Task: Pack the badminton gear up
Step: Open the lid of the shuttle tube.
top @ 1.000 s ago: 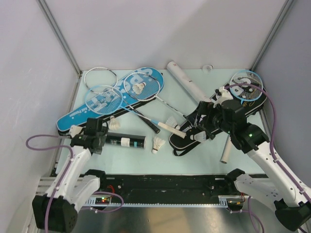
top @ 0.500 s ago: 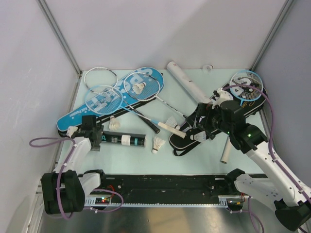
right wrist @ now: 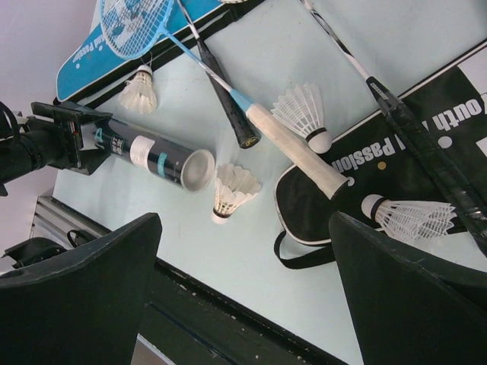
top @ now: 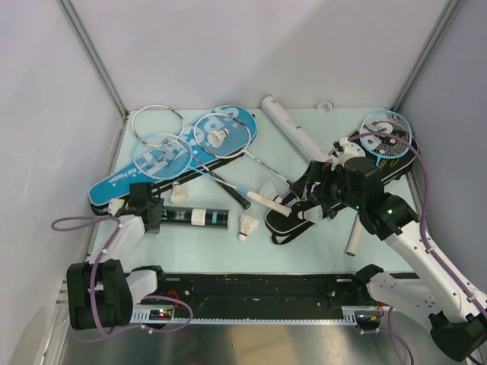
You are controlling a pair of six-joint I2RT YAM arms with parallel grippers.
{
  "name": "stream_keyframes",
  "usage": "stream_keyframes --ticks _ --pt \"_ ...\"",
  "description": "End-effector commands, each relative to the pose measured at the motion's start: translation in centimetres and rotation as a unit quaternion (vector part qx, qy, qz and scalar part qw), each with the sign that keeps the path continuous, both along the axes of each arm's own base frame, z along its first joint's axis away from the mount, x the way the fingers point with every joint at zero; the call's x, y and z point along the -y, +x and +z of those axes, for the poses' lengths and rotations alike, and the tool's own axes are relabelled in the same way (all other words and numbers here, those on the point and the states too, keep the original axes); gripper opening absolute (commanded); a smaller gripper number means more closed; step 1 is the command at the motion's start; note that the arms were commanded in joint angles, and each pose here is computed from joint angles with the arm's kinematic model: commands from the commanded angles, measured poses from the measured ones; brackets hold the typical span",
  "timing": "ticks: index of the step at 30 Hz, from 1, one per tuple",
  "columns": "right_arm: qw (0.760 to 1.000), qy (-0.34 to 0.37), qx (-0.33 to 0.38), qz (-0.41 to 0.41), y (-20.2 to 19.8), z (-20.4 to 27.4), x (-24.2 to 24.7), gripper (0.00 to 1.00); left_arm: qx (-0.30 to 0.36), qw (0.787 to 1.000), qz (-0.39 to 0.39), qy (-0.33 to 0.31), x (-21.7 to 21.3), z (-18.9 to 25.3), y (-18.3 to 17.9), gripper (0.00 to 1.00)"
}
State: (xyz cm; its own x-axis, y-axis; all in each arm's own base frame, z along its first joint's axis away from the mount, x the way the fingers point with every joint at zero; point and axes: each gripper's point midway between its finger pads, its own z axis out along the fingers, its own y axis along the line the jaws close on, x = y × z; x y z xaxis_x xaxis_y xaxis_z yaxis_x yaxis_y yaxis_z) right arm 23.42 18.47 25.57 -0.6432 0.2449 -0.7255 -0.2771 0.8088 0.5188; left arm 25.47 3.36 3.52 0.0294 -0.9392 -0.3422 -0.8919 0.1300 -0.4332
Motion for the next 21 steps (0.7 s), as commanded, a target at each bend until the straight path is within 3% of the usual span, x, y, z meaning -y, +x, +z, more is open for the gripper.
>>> stream_keyframes --ticks 1,4,11,16,21 --pt "1.0 0.02 0.019 0.0 0.0 1.4 -0.1 0.98 -0.03 0.999 0.006 0.02 -0.7 -0.9 -2.3 0.62" --pt "0.999 0.024 0.023 -0.002 -0.2 1.8 0.0 0.98 -0.021 0.999 0.012 0.023 -0.9 -0.7 -2.6 0.49" --pt "0.999 0.03 0.028 -0.008 -0.6 2.2 0.4 0.97 0.028 0.999 -0.012 0.016 -0.1 1.4 -2.3 0.38" --pt "0.999 0.032 0.039 -0.018 -0.7 2.8 0.9 0.96 0.13 0.986 -0.071 0.074 -0.4 8.9 -0.6 0.35" --pt "0.998 0.035 0.036 -0.034 -0.1 3.1 1.0 0.95 0.219 0.949 -0.163 0.159 0.2 17.6 0.0 0.35"
